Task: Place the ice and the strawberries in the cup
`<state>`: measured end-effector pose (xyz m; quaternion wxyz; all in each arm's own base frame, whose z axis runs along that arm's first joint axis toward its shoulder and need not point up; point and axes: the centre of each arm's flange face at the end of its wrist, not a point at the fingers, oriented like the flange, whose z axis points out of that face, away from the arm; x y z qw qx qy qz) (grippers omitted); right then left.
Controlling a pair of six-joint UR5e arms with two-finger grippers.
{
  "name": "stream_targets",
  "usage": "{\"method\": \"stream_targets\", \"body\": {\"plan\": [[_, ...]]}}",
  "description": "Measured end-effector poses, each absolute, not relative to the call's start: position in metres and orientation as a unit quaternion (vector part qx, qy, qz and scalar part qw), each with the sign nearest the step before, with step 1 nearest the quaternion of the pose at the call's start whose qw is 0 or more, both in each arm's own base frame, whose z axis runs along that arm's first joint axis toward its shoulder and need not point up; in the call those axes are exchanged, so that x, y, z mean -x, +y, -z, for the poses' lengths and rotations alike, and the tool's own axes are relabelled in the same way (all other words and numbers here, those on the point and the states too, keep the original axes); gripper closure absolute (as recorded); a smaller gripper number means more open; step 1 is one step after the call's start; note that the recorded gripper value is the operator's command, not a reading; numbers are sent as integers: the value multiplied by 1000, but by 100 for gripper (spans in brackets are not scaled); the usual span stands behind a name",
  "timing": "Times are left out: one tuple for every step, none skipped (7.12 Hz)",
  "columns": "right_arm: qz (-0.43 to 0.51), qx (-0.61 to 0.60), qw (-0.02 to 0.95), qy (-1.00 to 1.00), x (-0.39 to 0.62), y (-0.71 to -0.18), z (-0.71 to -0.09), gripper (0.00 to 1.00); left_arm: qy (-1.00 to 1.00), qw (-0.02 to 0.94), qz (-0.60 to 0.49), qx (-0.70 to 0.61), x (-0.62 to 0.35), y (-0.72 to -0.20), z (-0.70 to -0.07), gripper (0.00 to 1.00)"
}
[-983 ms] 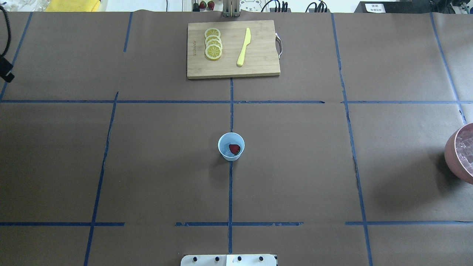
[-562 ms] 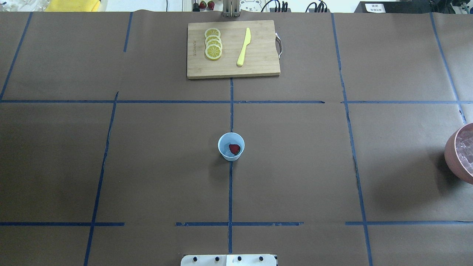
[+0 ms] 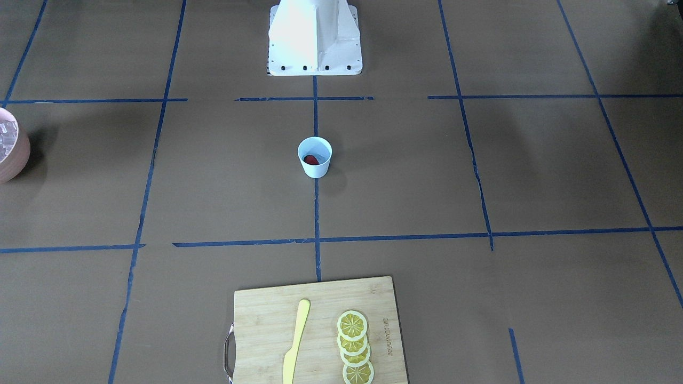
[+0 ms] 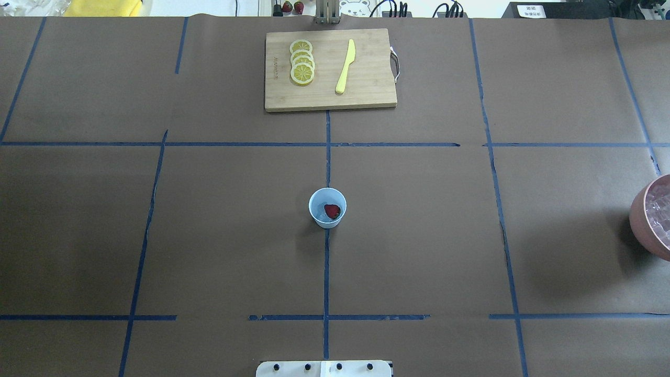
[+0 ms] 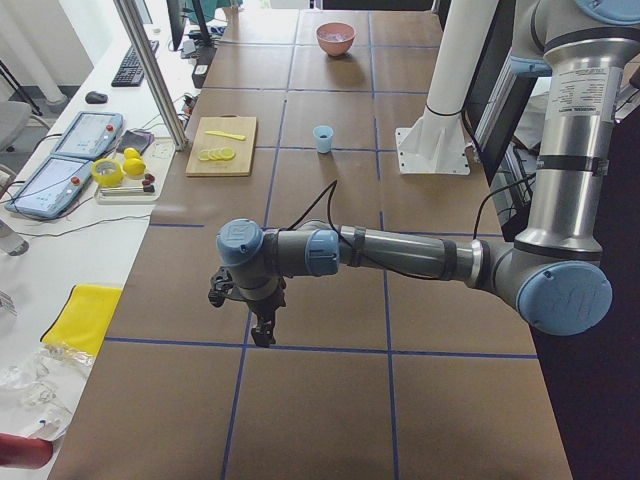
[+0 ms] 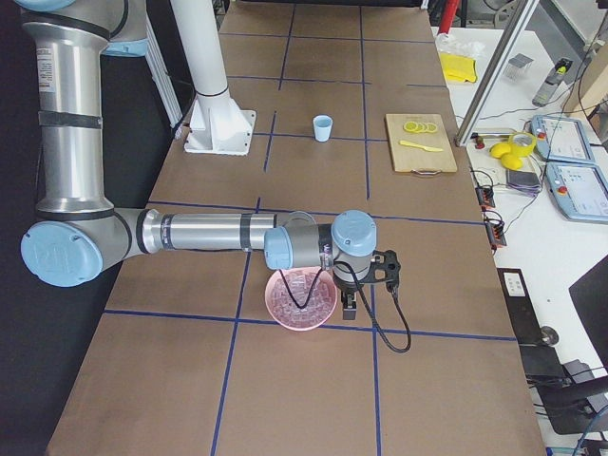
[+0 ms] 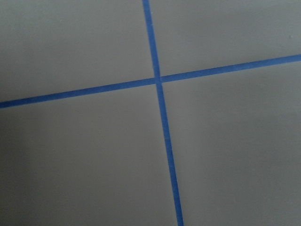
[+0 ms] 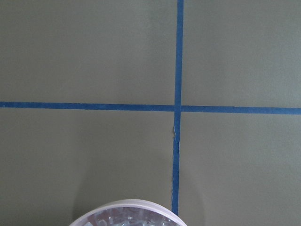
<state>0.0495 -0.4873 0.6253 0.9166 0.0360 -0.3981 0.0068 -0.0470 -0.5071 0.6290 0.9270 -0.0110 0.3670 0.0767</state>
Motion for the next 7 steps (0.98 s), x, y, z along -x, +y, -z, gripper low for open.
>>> {"method": "stream_targets", "body": {"plan": [[-7, -36, 917, -398, -49, -487, -625, 1, 367, 928, -65, 14, 54, -504, -633, 0], [-7, -36, 917, -398, -49, -487, -626, 1, 367, 929, -52, 14, 59, -502, -635, 0], [-7, -35, 917, -398, -49, -486, -626, 1, 367, 929, -40, 11, 61, -500, -637, 0], [-7, -35, 917, -398, -49, -486, -627, 1, 366, 930, -25, 8, 63, -496, -641, 0], [-7, -35, 917, -398, -50, -486, -627, 1, 366, 930, -14, 6, 64, -491, -646, 0], [-7, -34, 917, -398, -50, -486, -627, 1, 369, 929, -8, 6, 63, -486, -651, 0], [-8, -34, 917, -398, -50, -485, -627, 1, 377, 926, -6, 7, 62, -482, -654, 0]]}}
